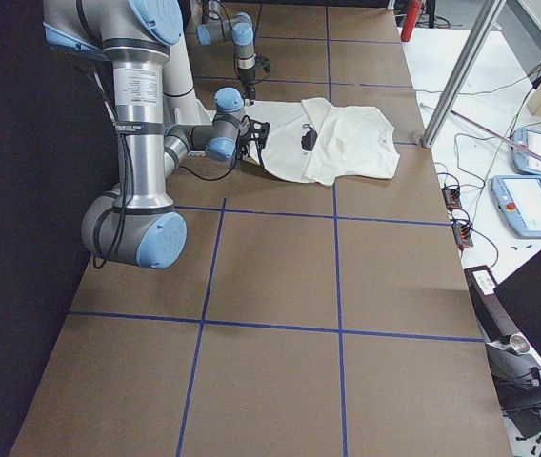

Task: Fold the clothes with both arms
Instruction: 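Grasp the hem corners with both grippers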

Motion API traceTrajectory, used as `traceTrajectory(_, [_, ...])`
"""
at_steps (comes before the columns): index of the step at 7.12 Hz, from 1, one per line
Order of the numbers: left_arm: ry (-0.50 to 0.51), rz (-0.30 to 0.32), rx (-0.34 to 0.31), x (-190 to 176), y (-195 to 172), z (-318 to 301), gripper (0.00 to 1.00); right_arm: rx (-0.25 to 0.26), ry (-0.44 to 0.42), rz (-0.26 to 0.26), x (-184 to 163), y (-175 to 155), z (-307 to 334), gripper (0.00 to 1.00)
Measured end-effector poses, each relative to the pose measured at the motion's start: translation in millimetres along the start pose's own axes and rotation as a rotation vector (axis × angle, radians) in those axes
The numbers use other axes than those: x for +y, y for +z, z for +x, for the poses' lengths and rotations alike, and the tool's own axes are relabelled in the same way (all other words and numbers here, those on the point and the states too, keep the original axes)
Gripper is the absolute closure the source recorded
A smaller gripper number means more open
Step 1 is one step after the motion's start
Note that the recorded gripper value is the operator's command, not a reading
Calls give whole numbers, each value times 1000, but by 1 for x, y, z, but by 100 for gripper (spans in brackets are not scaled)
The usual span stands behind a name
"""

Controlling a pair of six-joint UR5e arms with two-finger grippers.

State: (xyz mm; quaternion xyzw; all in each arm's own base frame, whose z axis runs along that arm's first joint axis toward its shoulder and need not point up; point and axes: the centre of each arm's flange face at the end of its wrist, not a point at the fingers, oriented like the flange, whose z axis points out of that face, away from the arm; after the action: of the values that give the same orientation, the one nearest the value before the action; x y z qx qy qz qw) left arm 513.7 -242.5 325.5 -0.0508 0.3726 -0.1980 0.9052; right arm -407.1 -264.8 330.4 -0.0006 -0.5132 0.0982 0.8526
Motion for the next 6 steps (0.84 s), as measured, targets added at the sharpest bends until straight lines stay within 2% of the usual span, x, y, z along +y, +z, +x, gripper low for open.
traceTrajectory(1, [0, 0, -1, 0, 0, 0, 58, 0, 2, 1, -2, -1, 1, 100])
traceTrajectory(3, [0, 1, -2, 0, 1, -1, 96, 0, 6, 6, -5, -2, 1, 100])
traceTrajectory(4, [3, 1, -2, 0, 1, -1, 100, 0, 8, 8, -6, -3, 1, 100])
traceTrajectory(6, [12, 1, -2, 0, 1, -1, 100, 1, 9, 10, -7, -3, 2, 100])
